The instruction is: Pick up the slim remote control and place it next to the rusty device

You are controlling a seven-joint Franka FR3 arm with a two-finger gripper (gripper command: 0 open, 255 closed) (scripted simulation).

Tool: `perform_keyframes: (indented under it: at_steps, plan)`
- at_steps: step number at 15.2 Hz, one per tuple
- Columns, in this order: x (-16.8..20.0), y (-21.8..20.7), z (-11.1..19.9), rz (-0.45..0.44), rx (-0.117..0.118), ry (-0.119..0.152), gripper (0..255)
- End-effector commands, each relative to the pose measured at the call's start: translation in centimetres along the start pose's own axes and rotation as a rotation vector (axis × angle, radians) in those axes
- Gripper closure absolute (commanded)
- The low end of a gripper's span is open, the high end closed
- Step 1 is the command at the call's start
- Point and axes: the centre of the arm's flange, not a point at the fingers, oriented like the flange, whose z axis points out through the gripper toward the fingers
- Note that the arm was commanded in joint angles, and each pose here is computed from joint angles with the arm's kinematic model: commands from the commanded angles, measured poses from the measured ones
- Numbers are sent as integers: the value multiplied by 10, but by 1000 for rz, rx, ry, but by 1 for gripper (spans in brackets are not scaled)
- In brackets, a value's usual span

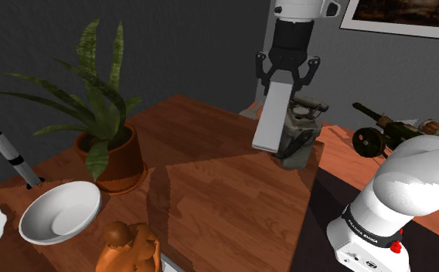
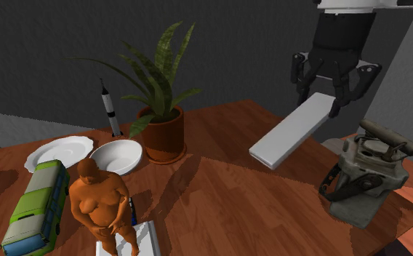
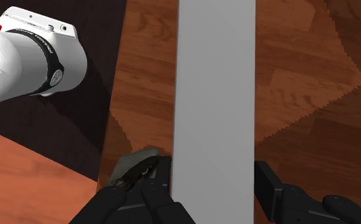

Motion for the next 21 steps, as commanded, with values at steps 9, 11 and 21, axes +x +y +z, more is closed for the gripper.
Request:
perform_keyframes:
  at_steps: [9,11,21]
  plan:
    - [2,6,49,-1,0,-1,255]
    - [2,6,60,-1,0,-1,255]
    - [1,5,113,-1,0,-1,255]
